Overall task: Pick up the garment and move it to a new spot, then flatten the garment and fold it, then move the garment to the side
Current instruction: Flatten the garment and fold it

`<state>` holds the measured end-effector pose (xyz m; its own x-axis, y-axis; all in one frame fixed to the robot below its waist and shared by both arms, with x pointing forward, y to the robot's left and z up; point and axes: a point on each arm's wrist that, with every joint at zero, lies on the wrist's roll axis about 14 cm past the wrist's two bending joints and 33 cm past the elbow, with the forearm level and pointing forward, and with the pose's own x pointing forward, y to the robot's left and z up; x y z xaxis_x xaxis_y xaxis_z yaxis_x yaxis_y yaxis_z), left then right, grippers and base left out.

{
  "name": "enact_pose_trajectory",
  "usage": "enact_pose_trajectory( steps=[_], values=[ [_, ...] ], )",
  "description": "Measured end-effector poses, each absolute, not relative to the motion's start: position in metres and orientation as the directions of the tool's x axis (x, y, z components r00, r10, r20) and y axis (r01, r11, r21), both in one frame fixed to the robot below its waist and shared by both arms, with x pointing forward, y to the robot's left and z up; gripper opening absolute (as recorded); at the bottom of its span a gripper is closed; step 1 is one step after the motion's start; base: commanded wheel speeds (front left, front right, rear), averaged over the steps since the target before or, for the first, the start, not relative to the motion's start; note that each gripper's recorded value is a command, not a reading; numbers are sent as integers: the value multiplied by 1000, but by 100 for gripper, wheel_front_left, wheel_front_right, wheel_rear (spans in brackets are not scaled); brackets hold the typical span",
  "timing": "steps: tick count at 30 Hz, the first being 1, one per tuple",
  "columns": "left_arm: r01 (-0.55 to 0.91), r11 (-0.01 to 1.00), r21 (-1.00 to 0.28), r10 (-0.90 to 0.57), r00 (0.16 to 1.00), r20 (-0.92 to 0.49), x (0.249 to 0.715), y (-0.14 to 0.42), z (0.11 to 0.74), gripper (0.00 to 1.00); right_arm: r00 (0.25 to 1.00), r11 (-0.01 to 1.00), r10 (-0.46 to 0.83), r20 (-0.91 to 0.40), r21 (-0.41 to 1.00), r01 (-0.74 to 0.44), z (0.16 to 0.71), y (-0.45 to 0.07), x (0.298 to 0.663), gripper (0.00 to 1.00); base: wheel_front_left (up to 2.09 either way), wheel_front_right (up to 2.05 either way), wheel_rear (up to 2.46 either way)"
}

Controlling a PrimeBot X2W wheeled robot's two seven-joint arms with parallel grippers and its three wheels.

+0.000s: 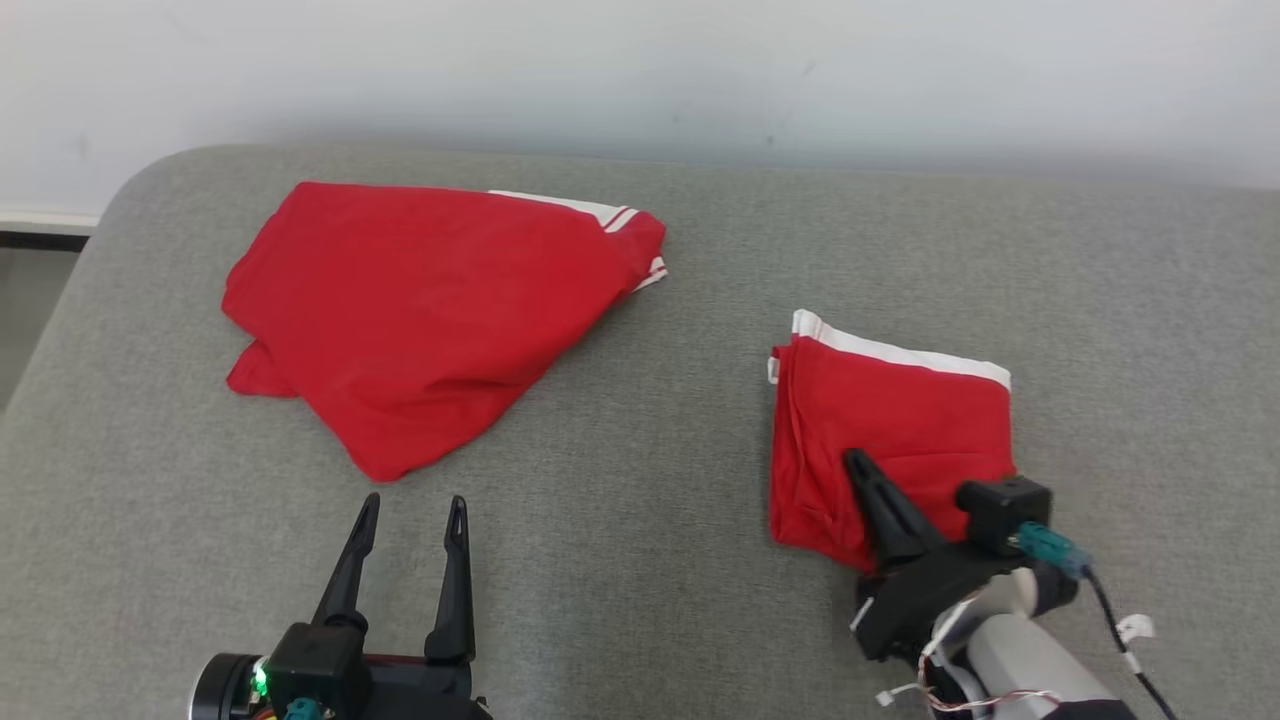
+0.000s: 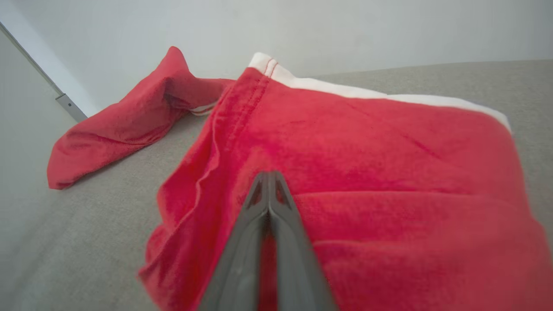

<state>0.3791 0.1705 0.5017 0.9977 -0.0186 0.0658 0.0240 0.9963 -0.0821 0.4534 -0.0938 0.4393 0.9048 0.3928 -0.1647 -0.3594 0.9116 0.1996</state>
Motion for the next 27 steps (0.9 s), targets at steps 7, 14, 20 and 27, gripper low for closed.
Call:
enact_pose_trajectory(
  steps=[7, 14, 20, 27],
  values=[
    [3, 997, -81, 2, 998, 58, 375, 177, 500, 100, 862, 865, 485, -150, 223, -449, 440, -46, 448, 0, 0, 0, 0],
    [-1, 997, -80, 6, 998, 60, 375, 177, 500, 100, 853, 847, 508, -121, 247, -470, 448, -30, 444, 0, 0, 0, 0],
    [19, 997, -81, -13, 997, 72, 378, 171, 504, 100, 891, 871, 453, -13, 217, -440, 483, -56, 451, 0, 0, 0, 0],
    [51, 996, -79, -44, 995, 89, 382, 161, 509, 100, 939, 922, 336, 75, 178, -344, 512, -111, 446, 0, 0, 0, 0]
  ],
)
